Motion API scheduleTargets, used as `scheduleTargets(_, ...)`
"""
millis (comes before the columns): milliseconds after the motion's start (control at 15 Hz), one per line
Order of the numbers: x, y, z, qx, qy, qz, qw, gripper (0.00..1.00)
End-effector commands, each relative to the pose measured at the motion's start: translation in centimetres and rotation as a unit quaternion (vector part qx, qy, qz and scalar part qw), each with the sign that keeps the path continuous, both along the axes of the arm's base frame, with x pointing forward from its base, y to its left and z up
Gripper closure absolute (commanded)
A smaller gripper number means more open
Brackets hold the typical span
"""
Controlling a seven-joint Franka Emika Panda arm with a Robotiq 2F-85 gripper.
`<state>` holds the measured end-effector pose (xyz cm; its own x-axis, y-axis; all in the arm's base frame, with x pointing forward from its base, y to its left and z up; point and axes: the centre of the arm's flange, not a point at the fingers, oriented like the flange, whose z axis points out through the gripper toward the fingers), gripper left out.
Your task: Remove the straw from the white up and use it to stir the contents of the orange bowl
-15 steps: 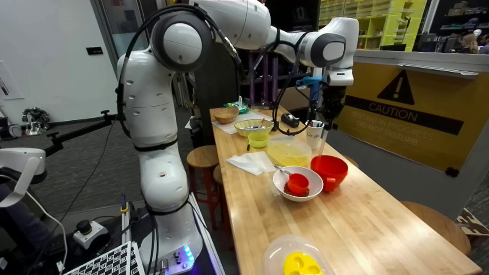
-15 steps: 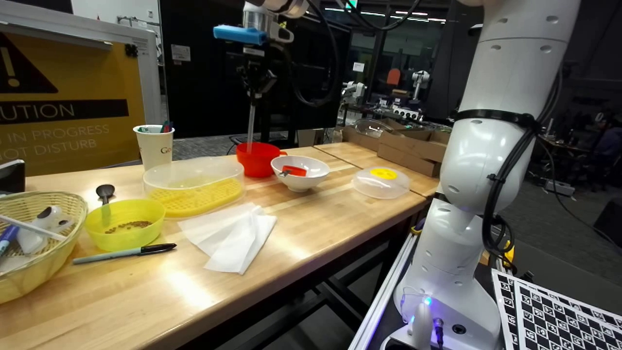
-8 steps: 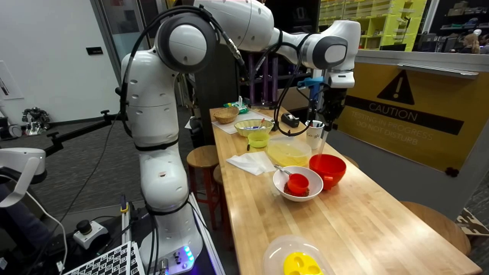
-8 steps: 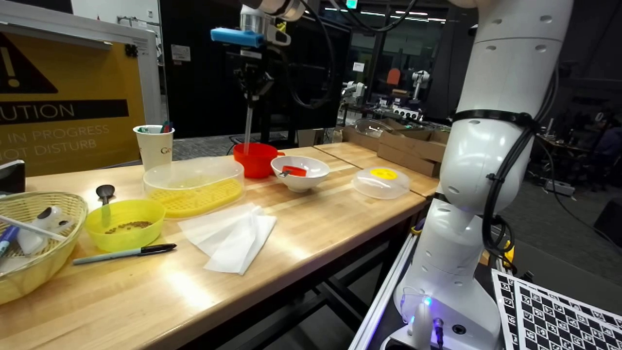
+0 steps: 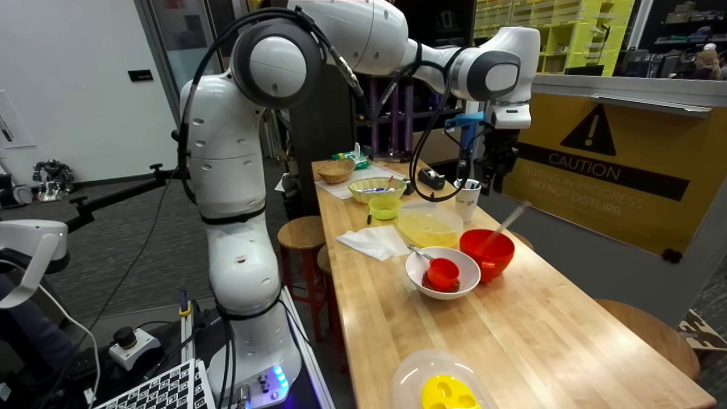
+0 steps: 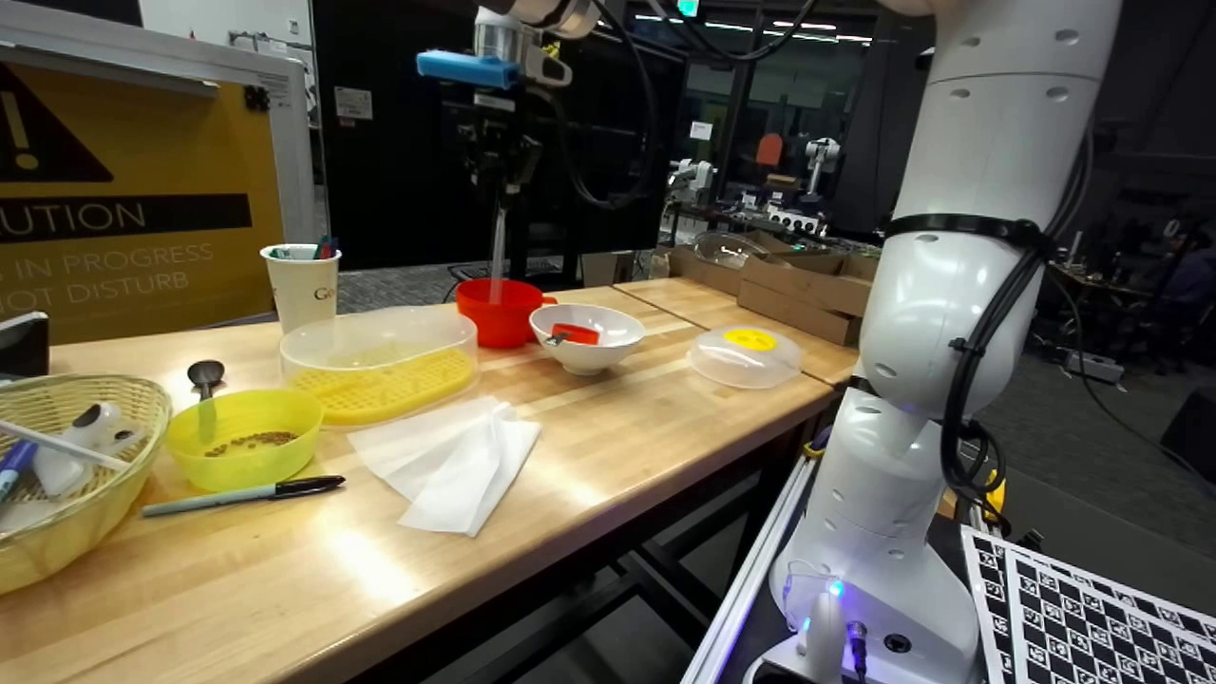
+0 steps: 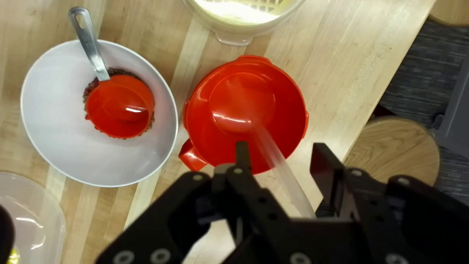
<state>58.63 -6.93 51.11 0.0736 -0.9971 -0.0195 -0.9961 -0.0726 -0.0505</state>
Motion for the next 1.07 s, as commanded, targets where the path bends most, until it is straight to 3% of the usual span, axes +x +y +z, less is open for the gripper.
scheduleTargets(0, -0.9, -0.5, 2.1, 0.001, -0.016, -0.003, 0.9999, 0.20)
scheduleTargets(133, -1.3, -0.6, 3.1, -0.001, -0.027, -0.003, 0.9996, 0.06)
scheduleTargets(267, -2.0, 0.0, 4.3, -0.001, -0.038, 0.007, 0.9993, 0.00)
scheduleTargets(1000, -1.5, 0.5, 4.9, -0.002, -0.042, 0.013, 0.9990, 0.00)
